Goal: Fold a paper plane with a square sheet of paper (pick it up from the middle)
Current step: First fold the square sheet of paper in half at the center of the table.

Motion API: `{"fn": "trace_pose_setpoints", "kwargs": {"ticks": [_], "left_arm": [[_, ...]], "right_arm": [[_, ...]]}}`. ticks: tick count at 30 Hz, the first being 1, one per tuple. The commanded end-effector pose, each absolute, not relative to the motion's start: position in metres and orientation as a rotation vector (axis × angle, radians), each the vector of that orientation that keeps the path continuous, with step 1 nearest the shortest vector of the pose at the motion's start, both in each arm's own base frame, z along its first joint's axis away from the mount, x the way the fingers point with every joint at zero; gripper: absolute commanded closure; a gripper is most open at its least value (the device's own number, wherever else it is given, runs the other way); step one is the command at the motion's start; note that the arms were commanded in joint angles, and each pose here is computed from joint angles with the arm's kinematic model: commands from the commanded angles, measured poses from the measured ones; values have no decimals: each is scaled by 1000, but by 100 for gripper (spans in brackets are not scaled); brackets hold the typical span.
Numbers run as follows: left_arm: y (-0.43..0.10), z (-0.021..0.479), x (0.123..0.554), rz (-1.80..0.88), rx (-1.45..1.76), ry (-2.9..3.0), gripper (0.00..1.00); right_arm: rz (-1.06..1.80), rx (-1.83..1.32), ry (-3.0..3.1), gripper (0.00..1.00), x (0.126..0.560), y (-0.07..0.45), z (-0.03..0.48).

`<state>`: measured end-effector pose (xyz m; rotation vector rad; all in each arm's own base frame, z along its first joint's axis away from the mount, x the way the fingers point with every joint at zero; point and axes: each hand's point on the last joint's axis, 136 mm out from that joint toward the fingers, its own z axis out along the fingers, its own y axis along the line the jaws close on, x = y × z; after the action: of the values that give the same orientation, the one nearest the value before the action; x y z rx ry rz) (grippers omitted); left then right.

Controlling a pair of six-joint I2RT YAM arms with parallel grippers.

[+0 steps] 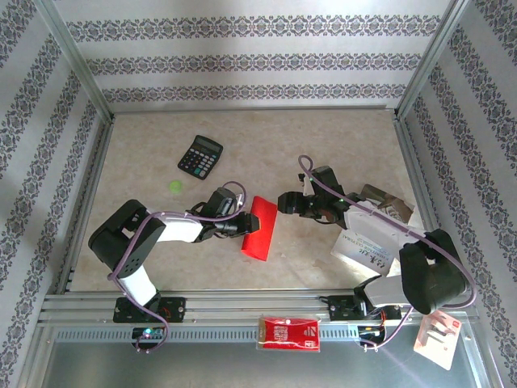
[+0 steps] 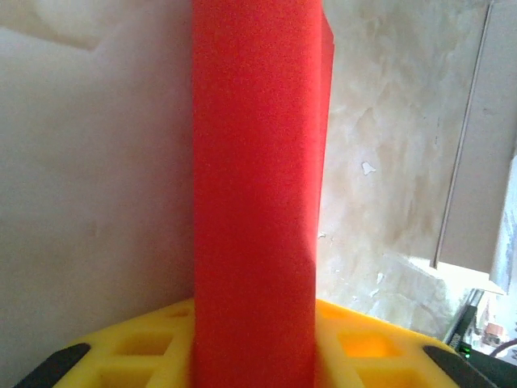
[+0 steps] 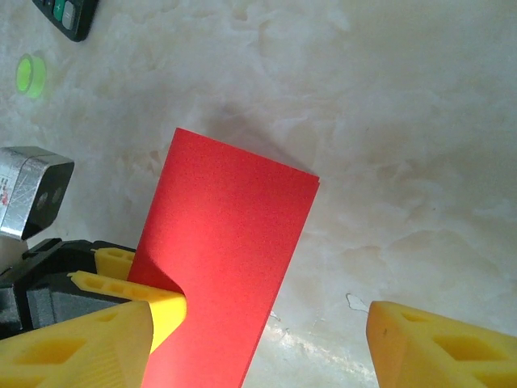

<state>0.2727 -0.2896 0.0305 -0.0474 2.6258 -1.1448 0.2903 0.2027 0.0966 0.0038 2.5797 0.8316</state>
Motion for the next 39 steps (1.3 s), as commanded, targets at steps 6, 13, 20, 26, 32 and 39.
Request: {"fn": "trace_pose_setpoints", "kwargs": {"ticks": [6, 13, 20, 26, 32, 39], "left_arm": [[-275, 12, 272, -1001, -10, 2673, 68], [-273, 5, 271, -974, 6, 2693, 68], [-266, 1, 270, -909, 22, 2718, 68], [-262, -5, 269, -870, 15, 2735, 68], [-260, -8, 269, -852, 15, 2746, 69], [-257, -11, 268, -836, 9, 2755, 69]], "right_arm": [[832, 0, 2597, 30, 289, 206, 89], [813, 3, 2600, 30, 287, 202, 88], [788, 10, 2601, 30, 288, 193, 91], [778, 22, 2596, 31, 292, 187, 93], [766, 43, 2586, 31, 294, 180, 97], [783, 48, 2594, 37, 294, 185, 93]]}}
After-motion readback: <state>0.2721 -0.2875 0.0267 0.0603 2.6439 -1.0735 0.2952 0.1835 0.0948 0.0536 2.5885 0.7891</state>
